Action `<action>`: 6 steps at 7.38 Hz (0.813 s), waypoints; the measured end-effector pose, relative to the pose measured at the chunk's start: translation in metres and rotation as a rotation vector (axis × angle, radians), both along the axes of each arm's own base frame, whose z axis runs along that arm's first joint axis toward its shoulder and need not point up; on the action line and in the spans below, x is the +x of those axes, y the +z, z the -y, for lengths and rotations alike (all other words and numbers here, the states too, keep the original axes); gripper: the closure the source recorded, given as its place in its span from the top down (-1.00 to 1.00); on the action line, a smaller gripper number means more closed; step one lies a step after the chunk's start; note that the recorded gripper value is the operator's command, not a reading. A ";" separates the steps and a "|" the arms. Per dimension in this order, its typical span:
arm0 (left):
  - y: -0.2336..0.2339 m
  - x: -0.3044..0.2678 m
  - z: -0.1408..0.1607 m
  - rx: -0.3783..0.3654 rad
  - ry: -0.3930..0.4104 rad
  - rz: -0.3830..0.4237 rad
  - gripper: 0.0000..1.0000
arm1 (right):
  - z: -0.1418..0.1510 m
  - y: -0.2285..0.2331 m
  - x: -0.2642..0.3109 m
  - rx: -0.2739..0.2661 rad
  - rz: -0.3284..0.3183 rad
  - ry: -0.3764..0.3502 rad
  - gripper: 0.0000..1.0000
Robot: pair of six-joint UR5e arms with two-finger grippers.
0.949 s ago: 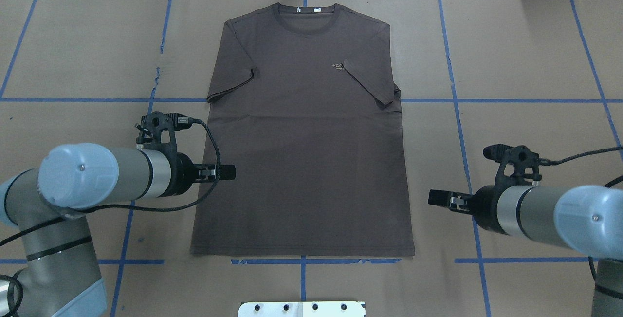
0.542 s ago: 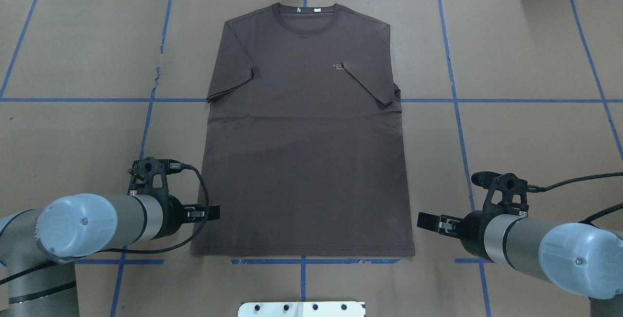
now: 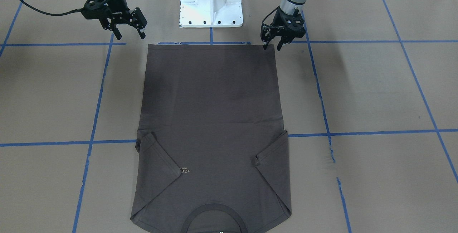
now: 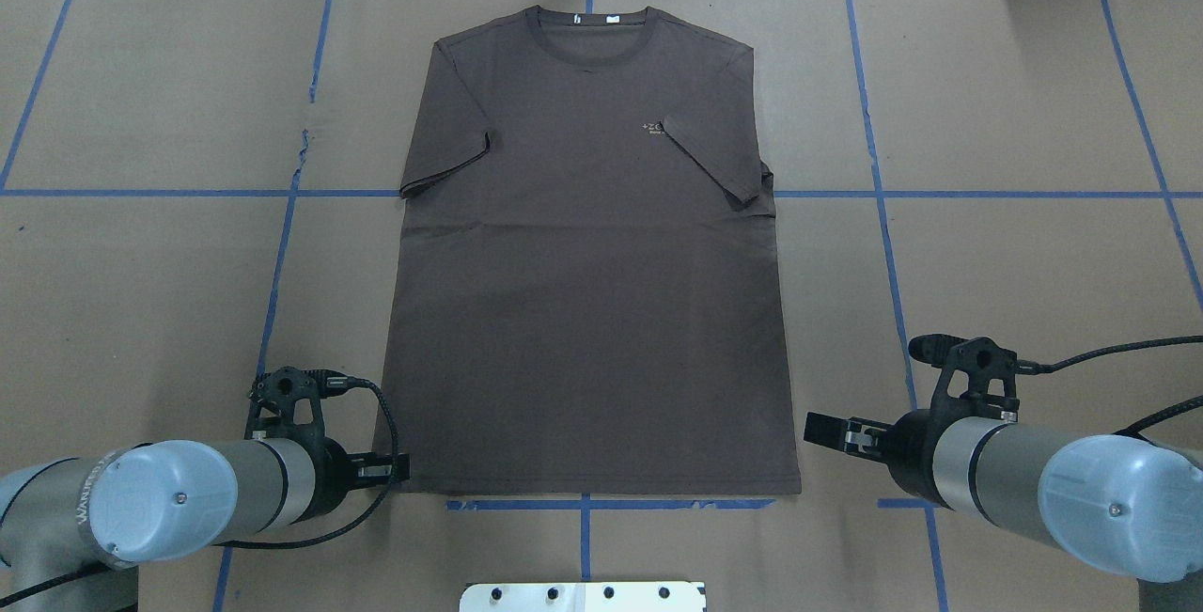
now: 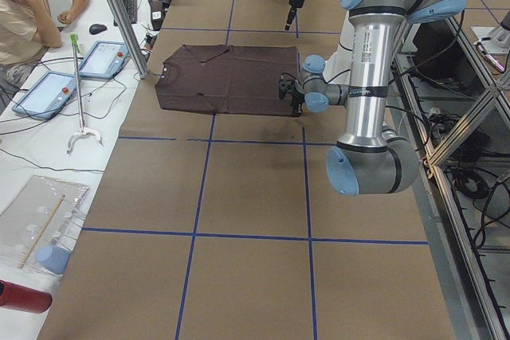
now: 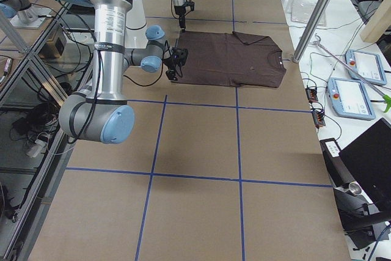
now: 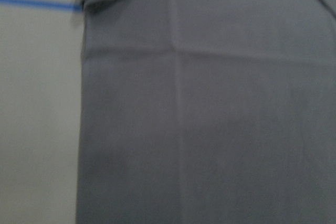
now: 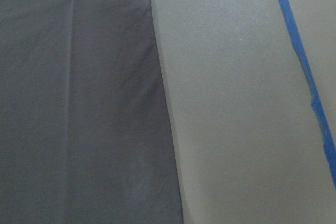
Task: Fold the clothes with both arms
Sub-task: 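Lower both grippers and pinch the hem corners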
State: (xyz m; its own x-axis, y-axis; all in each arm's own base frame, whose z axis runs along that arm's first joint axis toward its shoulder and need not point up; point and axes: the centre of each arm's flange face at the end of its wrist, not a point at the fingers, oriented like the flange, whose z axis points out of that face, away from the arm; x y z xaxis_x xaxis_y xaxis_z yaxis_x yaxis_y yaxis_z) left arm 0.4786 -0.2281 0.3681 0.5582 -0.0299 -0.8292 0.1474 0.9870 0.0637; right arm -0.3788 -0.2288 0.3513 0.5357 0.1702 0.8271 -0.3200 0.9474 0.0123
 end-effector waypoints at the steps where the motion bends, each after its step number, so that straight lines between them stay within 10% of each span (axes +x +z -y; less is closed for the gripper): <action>1: 0.002 0.002 -0.005 -0.008 0.004 0.003 -0.04 | 0.000 0.000 0.000 0.000 0.000 0.000 1.00; 3: 0.003 0.004 -0.010 -0.024 0.003 0.003 -0.89 | 0.000 0.000 0.000 0.000 0.000 0.001 1.00; 6: 0.003 0.005 -0.011 -0.044 -0.008 -0.001 -1.00 | 0.000 0.000 0.000 0.000 0.000 0.001 1.00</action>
